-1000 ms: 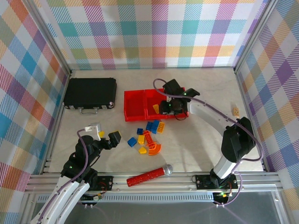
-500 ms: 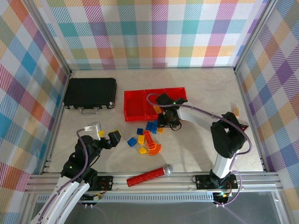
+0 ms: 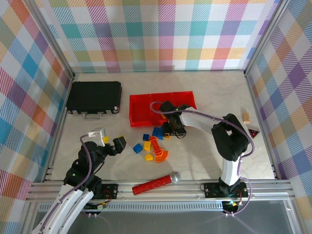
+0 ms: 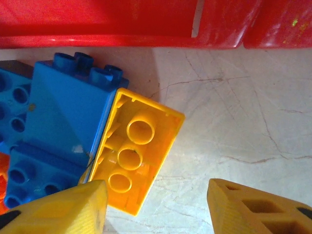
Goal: Sort the legos into containers by color
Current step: Pick up the lego from the center of the table, then place the lego in the container, then pick up the lego from the center of the table.
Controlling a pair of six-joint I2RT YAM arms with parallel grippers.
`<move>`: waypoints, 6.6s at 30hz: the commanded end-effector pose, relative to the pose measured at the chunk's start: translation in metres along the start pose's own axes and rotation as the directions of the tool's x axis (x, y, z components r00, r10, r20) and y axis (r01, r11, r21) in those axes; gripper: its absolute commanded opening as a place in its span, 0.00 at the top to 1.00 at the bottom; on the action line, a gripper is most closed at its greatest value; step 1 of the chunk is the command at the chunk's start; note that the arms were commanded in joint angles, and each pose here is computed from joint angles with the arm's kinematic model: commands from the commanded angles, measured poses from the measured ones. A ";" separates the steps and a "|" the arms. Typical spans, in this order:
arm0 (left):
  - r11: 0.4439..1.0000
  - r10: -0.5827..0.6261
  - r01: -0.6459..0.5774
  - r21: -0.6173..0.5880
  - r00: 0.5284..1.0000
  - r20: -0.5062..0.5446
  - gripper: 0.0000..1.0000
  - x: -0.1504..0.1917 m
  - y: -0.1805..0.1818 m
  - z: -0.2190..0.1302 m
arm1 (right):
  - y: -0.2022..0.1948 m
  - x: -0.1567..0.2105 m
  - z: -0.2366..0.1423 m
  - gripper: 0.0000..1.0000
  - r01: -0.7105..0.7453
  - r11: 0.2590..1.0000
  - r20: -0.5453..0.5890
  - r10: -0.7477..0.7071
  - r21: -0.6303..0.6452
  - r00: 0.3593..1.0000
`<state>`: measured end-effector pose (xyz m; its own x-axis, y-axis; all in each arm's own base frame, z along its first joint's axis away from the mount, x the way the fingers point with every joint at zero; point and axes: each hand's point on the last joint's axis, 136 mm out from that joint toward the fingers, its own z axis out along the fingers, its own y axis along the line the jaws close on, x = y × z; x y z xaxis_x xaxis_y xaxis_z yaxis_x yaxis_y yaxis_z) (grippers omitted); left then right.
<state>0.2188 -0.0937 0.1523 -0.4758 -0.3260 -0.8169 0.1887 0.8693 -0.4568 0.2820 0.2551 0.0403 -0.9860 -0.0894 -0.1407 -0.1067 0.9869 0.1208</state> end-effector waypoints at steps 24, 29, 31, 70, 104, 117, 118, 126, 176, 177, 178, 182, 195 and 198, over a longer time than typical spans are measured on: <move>0.999 -0.003 0.003 0.032 1.000 0.011 0.00 -0.001 -0.006 0.000 | 0.011 -0.016 0.020 0.34 -0.066 0.998 0.026 0.065 0.005 0.998; 0.999 -0.004 0.003 0.032 1.000 0.012 0.00 -0.001 -0.006 0.000 | 0.005 -0.013 0.023 0.39 -0.059 0.998 0.023 0.059 0.032 0.998; 0.999 -0.004 0.004 0.034 1.000 0.013 0.00 -0.001 -0.006 0.000 | 0.002 -0.012 0.024 0.41 -0.056 0.998 0.025 0.055 0.039 0.998; 0.999 -0.003 0.002 0.037 1.000 0.016 0.00 -0.001 -0.006 -0.001 | -0.044 -0.007 -0.023 0.81 -0.033 0.992 0.110 0.020 0.119 0.994; 0.987 0.044 -0.032 0.159 0.997 -0.071 0.00 0.010 -0.031 0.007 | 0.031 -0.146 -0.035 0.79 0.303 0.953 0.141 -0.297 -0.024 0.944; 0.960 0.176 -0.130 0.249 0.969 -0.172 0.00 0.035 -0.060 0.022 | 0.030 -0.144 -0.022 0.67 0.295 0.955 0.108 -0.291 -0.026 0.951; 0.960 0.183 -0.137 0.246 0.968 -0.174 0.00 0.035 -0.060 0.023 | 0.031 -0.144 -0.023 0.63 0.295 0.955 0.110 -0.290 -0.027 0.951; 0.962 0.191 -0.151 0.228 0.968 -0.164 0.00 0.035 -0.059 0.023 | 0.033 -0.143 -0.047 0.55 0.287 0.957 0.137 -0.279 -0.044 0.951; 0.970 0.162 -0.146 0.194 0.985 -0.066 0.00 0.021 -0.050 0.005 | 0.081 0.062 -0.007 0.33 0.310 0.949 -0.036 -0.312 -0.061 0.949; 0.970 0.162 -0.147 0.194 0.985 -0.065 0.00 0.020 -0.050 0.005 | 0.082 0.062 -0.005 0.33 0.311 0.949 -0.038 -0.314 -0.058 0.949; 0.971 0.160 -0.145 0.192 0.985 -0.065 0.00 0.020 -0.049 0.006 | 0.082 0.062 -0.004 0.32 0.313 0.948 -0.042 -0.315 -0.053 0.948; 0.971 0.161 -0.145 0.192 0.985 -0.066 0.00 0.020 -0.049 0.006 | 0.082 0.062 0.002 0.31 0.315 0.949 -0.059 -0.316 -0.033 0.947; 0.970 0.161 -0.146 0.193 0.985 -0.064 0.00 0.020 -0.049 0.006 | 0.081 0.056 0.018 0.36 0.319 0.948 -0.066 -0.317 0.016 0.946; 0.970 0.160 -0.145 0.193 0.985 -0.065 0.00 0.020 -0.050 0.005 | 0.083 0.053 0.021 0.38 0.317 0.948 -0.062 -0.316 0.022 0.947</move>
<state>0.2056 -0.1442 0.1530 -0.5050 -0.1551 -0.8490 0.4097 0.8227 -0.3940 0.2186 0.3326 0.0308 -0.9034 -0.4150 -0.1081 -0.4241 0.9018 0.0823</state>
